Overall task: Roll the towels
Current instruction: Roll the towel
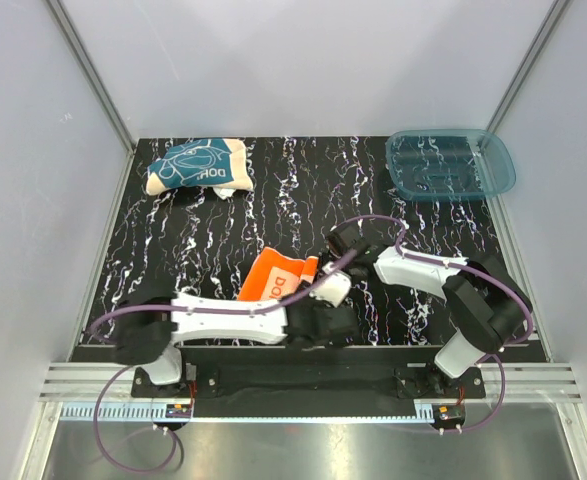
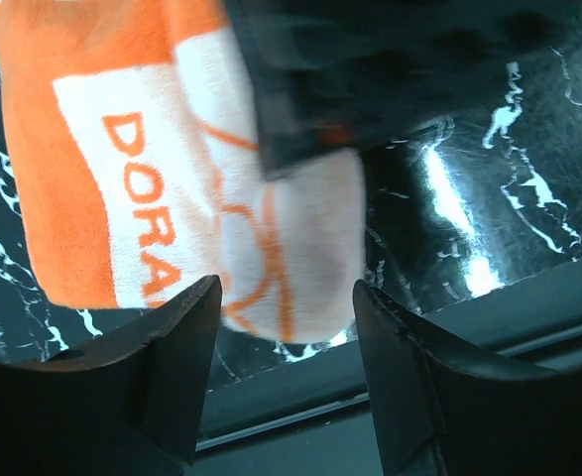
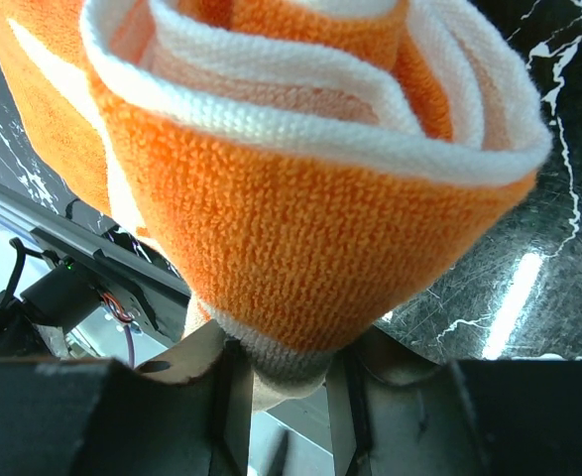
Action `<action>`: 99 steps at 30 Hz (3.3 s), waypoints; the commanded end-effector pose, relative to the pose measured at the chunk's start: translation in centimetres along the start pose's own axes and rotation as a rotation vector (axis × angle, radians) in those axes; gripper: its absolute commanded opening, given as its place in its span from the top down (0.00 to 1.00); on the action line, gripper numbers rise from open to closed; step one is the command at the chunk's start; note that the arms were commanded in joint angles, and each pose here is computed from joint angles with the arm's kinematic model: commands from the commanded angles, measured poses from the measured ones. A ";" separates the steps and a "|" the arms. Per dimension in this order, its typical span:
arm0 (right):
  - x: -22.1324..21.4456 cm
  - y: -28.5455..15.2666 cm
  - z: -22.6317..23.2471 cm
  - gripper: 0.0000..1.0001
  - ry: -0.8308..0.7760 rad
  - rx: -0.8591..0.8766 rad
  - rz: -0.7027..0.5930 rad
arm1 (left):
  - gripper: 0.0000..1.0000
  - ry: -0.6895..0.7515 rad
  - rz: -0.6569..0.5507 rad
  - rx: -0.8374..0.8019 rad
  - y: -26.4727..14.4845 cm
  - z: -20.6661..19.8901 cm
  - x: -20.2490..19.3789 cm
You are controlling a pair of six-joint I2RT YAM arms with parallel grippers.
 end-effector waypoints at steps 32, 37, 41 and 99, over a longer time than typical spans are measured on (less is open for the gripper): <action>-0.7 -1.1 0.7 0.76 -0.018 -0.038 0.025 | 0.59 0.031 0.094 -0.038 5.4 -1.6 -5.6; -0.7 -1.4 0.5 0.44 -0.022 -0.054 0.018 | 0.60 -0.041 0.081 -0.216 5.2 -0.7 -5.9; -0.3 -2.1 0.5 0.18 -0.037 -0.090 -0.013 | 0.60 -0.092 0.057 -0.318 4.8 -0.4 -5.6; 1.9 1.8 0.5 0.48 -0.020 0.288 -0.132 | 0.44 -0.780 0.122 -1.144 6.6 5.1 -4.0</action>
Point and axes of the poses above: each gripper's point midway between its finger pads, its own y axis out along the fingers, its own z axis along the line the jaws close on, x = y × z, the point moved 5 cm from there along -y, back along the fingers, and after that the axes turned 8 degrees about y, right-handed, at the moved point
